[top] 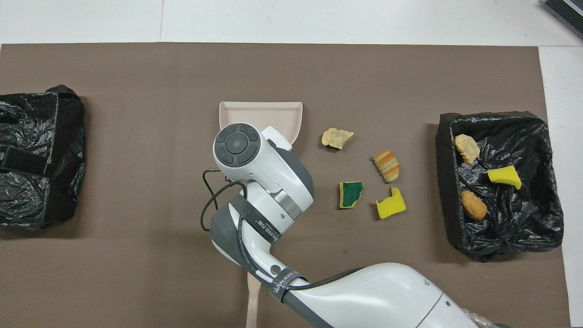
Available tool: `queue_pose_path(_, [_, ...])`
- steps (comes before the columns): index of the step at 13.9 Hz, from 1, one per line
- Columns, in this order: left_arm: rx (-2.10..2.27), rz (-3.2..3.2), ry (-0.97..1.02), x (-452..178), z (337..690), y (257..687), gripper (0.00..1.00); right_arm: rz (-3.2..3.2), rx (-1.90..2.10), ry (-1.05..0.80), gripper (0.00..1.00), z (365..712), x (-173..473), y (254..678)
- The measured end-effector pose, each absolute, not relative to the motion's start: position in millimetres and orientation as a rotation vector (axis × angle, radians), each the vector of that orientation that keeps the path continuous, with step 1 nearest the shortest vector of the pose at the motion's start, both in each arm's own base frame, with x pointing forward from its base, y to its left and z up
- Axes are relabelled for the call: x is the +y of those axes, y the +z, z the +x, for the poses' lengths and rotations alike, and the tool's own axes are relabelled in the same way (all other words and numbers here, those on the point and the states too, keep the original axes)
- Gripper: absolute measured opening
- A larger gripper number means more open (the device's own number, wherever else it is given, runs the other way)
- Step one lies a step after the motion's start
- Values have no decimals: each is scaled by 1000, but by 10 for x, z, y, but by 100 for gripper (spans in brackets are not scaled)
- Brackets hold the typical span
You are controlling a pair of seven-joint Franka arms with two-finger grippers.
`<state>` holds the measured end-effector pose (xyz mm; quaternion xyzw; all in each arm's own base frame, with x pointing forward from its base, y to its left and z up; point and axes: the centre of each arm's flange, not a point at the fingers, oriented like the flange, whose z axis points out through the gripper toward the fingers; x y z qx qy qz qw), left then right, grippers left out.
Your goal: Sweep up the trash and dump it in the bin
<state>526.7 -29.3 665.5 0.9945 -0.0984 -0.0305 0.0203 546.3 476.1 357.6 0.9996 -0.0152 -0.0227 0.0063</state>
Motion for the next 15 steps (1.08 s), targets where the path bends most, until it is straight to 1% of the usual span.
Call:
queue_pose_path(1, [-305,3085,-95,-293,5267,6655,100,3121,-60,-79,33,5408,4815,3587])
queue_pose_path(2, [-305,3085,-95,-293,5267,6655,100,3120,-78,-78,39,5381,4848,3600])
queue_pose_path(3, [-305,3085,-95,-293,5267,6655,100,3123,-87,-71,48,5375,4862,3634])
queue_pose_path(4, [-305,3085,-95,-293,5267,6655,100,3129,-95,-60,61,5393,4844,3697])
queue_pose_path(5, [-305,3085,-95,-293,5267,6655,100,3133,-108,-48,71,5424,4796,3785])
queue_pose_path(6, [-305,3085,-95,-293,5267,6655,100,3135,-125,-39,84,5462,4723,3885])
queue_pose_path(7, [-305,3085,-94,-293,5267,6656,100,3138,-142,-27,93,5497,4653,3983])
queue_pose_path(8, [-305,3085,-94,-293,5267,6656,100,3144,-164,-10,100,5544,4564,4092])
queue_pose_path(12, [-305,3085,-94,-293,5267,6656,100,3149,-236,40,100,5769,4019,4481])
queue_pose_path(15, [-309,3085,-87,-307,5273,6658,100,3161,-275,-9,100,5876,3489,4746])
